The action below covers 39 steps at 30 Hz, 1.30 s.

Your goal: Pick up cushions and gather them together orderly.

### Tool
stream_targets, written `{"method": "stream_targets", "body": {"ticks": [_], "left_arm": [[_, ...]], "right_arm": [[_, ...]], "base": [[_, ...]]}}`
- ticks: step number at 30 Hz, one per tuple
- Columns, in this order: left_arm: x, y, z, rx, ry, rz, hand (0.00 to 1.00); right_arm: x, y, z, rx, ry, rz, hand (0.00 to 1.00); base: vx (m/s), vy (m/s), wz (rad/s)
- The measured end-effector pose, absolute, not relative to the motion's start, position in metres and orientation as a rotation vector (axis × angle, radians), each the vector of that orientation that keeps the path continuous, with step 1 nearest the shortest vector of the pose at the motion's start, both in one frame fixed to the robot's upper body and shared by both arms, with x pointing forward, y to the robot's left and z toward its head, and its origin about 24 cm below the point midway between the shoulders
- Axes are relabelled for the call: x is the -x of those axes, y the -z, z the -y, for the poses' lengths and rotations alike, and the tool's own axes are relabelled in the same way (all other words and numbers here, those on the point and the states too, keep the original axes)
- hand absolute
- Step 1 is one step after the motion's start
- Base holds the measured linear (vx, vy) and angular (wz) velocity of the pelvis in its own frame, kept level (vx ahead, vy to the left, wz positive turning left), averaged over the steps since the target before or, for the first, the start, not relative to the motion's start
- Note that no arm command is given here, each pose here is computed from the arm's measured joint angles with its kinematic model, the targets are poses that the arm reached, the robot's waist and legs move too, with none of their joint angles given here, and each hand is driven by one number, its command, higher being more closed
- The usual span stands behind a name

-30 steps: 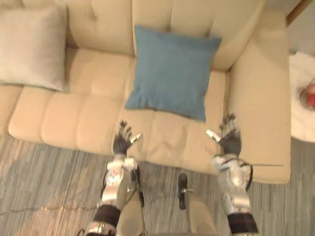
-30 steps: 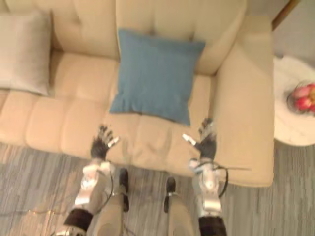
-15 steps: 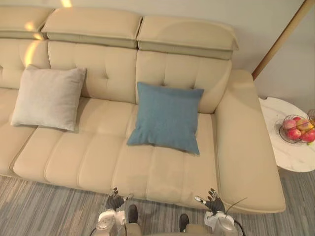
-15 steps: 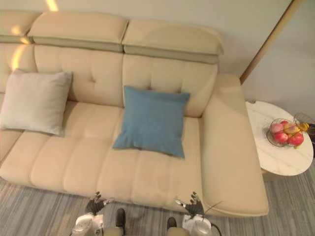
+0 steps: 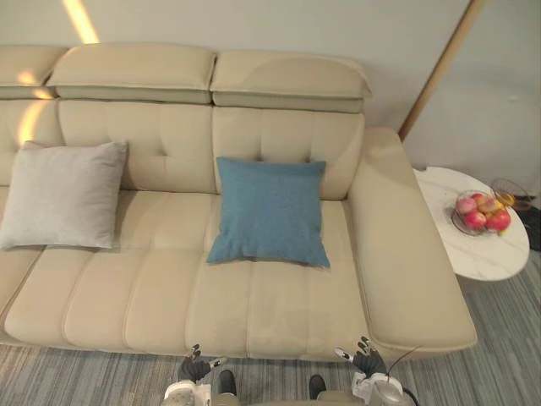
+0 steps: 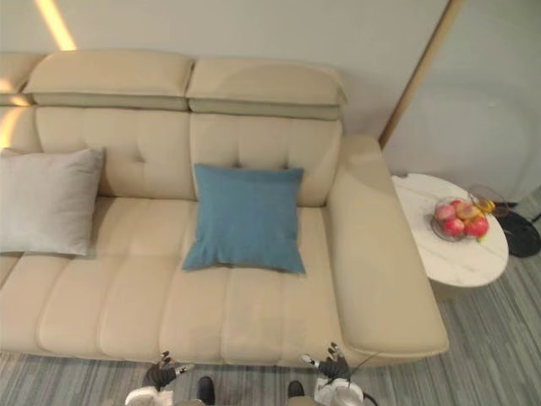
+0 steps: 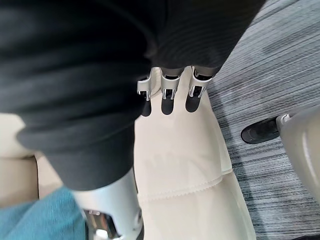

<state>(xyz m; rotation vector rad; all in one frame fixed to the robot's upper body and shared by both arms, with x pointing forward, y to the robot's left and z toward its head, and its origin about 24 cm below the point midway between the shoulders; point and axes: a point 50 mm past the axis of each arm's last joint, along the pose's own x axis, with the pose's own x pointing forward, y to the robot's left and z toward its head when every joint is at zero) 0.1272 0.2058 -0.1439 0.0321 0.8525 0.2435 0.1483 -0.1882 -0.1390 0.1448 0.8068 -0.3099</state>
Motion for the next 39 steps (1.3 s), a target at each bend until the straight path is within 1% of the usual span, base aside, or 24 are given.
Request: {"method": "stream_targets", "body": {"ticks": [2,4,7,8,10,13,15,17,21,24,26,27,33,39], "left_arm": [[-0.143,0.139,-0.199,0.001,-0.248,-0.808,0.00],[-0.151,0.135,-0.195,0.014,-0.238,-0.773,0.00],[-0.152,0.133,-0.198,0.022,-0.259,-0.757,0.00],[-0.155,0.132,-0.197,0.034,-0.265,-0.750,0.00],[-0.151,0.134,-0.182,0.076,-0.257,-0.762,0.00],[-0.162,0.131,-0.172,0.069,-0.212,-0.742,0.00],[-0.157,0.134,-0.164,0.080,-0.198,-0.758,0.00],[-0.159,0.132,-0.163,0.080,-0.196,-0.748,0.00],[-0.157,0.134,-0.163,0.080,-0.196,-0.759,0.00],[-0.151,0.138,-0.165,0.061,-0.193,-0.795,0.00],[-0.142,0.142,-0.175,0.022,-0.194,-0.828,0.00],[-0.137,0.143,-0.179,0.003,-0.195,-0.842,0.00],[-0.121,0.149,-0.190,-0.044,-0.193,-0.903,0.00],[-0.113,0.154,-0.189,-0.057,-0.172,-0.945,0.00]], "right_arm": [[-0.159,0.132,0.188,-0.144,0.312,-0.756,0.00],[-0.158,0.131,0.187,-0.145,0.308,-0.748,0.00],[-0.155,0.133,0.181,-0.160,0.304,-0.759,0.00],[-0.159,0.131,0.181,-0.159,0.300,-0.747,0.00],[-0.175,0.123,0.183,-0.152,0.298,-0.697,0.00],[-0.190,0.115,0.184,-0.144,0.296,-0.653,0.00],[-0.186,0.118,0.186,-0.140,0.308,-0.668,0.00],[-0.172,0.124,0.187,-0.142,0.334,-0.706,0.00],[-0.161,0.128,0.199,-0.144,0.386,-0.731,0.00],[-0.146,0.139,0.195,-0.152,0.384,-0.813,0.00],[-0.126,0.150,0.183,-0.185,0.362,-0.896,0.00],[-0.121,0.151,0.183,-0.188,0.363,-0.908,0.00],[-0.108,0.156,0.191,-0.194,0.408,-0.951,0.00],[-0.101,0.158,0.200,-0.196,0.439,-0.976,0.00]], "base": [[-0.12,0.022,-0.14],[-0.11,-0.020,0.33],[-0.08,-0.081,0.54],[-0.20,-0.055,-0.02],[-0.22,-0.052,-0.33],[-0.33,-0.135,0.05],[-0.27,-0.061,0.29],[-0.28,-0.058,0.63],[-0.18,0.069,0.20],[-0.08,0.238,-0.17],[-0.03,0.215,-0.34],[0.01,0.177,-0.25],[0.02,0.110,-0.19],[0.12,0.010,-0.04]]}}
